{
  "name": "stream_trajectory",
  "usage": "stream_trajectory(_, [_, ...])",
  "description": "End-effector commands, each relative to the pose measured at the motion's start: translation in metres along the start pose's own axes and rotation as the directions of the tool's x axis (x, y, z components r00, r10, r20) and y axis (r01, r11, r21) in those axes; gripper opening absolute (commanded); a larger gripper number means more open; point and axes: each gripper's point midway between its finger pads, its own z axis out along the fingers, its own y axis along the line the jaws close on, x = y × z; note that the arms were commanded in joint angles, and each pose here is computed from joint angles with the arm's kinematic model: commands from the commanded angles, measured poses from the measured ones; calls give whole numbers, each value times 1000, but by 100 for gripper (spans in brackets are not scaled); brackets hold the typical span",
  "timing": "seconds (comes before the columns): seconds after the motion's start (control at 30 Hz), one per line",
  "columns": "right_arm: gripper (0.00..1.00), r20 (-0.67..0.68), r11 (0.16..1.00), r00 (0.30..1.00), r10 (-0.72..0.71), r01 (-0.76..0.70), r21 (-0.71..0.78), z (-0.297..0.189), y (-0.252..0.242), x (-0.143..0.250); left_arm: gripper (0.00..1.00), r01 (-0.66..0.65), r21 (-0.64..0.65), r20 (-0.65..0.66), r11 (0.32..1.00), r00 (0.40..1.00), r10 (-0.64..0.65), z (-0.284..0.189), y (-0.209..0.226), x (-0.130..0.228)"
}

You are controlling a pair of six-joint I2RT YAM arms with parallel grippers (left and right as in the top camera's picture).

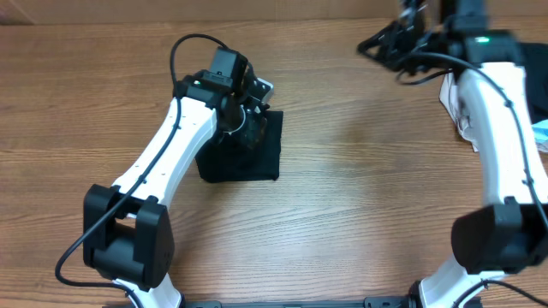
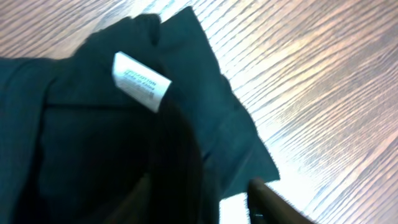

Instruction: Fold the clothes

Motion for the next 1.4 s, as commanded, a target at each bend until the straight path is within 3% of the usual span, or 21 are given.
stream_trajectory(0.0, [6, 32, 1000, 999, -25, 26, -4, -17, 2, -11, 61, -39, 36, 35, 999, 999, 38, 1, -13, -13])
stream_trajectory(0.17, [7, 27, 1000, 999, -20, 19, 12, -21, -7, -10, 71, -10, 149, 93, 989, 996, -4, -8, -34, -30])
stream_trajectory(0.43, [9, 39, 1000, 999, -14, 13, 20, -25, -12, -13, 72, -36, 370, 220, 928, 974, -49, -53, -76, -72])
stream_trajectory(0.67, [10, 16, 999, 1000, 6, -6, 42, -25, -18, -6, 73, -22, 341, 357, 940, 928, -108, -113, -58, -114])
stream_trajectory(0.87, [47, -108, 998, 994, -26, 31, 50, 2, -11, 29, 84, 126, 288, 486, 949, 835, -258, -198, 5, -136])
stream_trajectory(0.93, [54, -169, 997, 984, -61, 68, 38, 18, -2, 49, 86, 161, 261, 514, 952, 811, -279, -215, 26, -134])
stream_trajectory(1.17, [60, -353, 977, 920, -168, 204, 66, 74, 20, 124, 88, 308, 223, 492, 925, 783, -380, -229, 82, -105])
stream_trajectory(1.23, [66, -398, 966, 893, -210, 253, 59, 93, 29, 151, 88, 354, 183, 472, 917, 786, -398, -225, 95, -93])
stream_trajectory(1.37, [68, -418, 949, 884, -211, 288, 130, 122, 27, 182, 89, 405, 97, 447, 909, 798, -403, -219, 108, -80])
